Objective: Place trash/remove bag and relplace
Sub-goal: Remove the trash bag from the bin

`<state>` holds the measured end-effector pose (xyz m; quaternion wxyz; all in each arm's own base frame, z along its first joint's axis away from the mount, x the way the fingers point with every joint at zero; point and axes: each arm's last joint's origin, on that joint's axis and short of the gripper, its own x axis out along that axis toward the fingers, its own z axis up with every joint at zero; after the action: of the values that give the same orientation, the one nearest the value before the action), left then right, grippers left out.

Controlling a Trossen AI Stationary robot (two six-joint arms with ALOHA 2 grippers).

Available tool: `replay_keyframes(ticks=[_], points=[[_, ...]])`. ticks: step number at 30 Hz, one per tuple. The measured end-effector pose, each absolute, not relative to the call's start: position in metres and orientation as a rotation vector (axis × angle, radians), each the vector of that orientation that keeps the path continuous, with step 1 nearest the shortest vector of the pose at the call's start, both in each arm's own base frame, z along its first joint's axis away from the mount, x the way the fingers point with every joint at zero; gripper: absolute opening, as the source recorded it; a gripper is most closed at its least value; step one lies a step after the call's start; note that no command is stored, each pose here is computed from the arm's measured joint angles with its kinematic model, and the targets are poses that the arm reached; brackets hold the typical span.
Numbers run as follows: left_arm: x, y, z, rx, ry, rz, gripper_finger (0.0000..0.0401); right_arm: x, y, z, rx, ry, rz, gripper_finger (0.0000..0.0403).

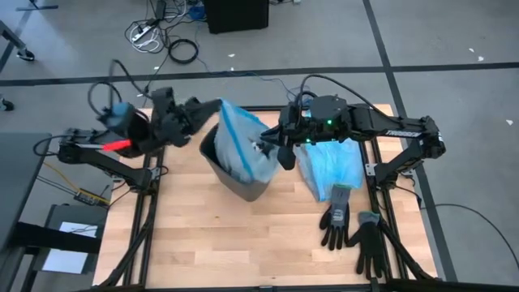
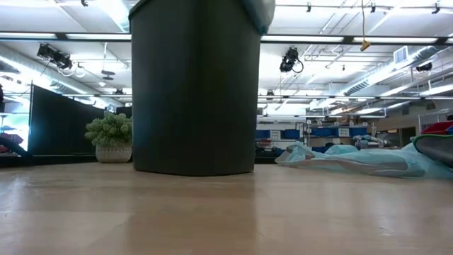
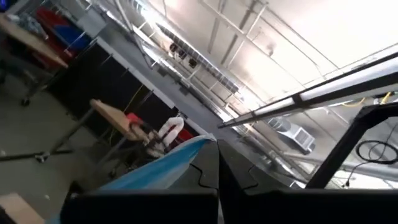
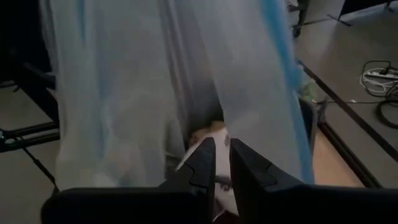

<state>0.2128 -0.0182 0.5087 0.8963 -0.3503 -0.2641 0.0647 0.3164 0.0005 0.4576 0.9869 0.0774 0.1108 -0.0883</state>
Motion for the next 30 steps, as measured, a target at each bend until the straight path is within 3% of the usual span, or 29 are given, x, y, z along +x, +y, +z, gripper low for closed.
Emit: replay_keyframes(ticks=[8,12,17,23,30], points=[[0.182,-0.011,0.549,-0.53,-0.46,0.247,0.0,0.286,-0.002,0.485,0.237,0.11,-0.237,0.0038],[0.176,-0.008,0.546,-0.474,-0.312,0.352,0.0,0.263,-0.001,0.499,0.233,0.054,-0.335,0.0038],[0.167,-0.006,0.537,-0.465,-0.153,0.421,0.0,0.253,-0.001,0.491,0.285,0.137,-0.396,0.0038],[0.134,-0.002,0.569,-0.464,-0.292,0.4,0.0001,0.28,0.018,0.45,0.062,0.311,-0.318,0.0039],[0.111,0.001,0.59,-0.446,-0.365,0.387,0.0002,0.3,0.031,0.43,-0.202,0.349,-0.284,0.0039]])
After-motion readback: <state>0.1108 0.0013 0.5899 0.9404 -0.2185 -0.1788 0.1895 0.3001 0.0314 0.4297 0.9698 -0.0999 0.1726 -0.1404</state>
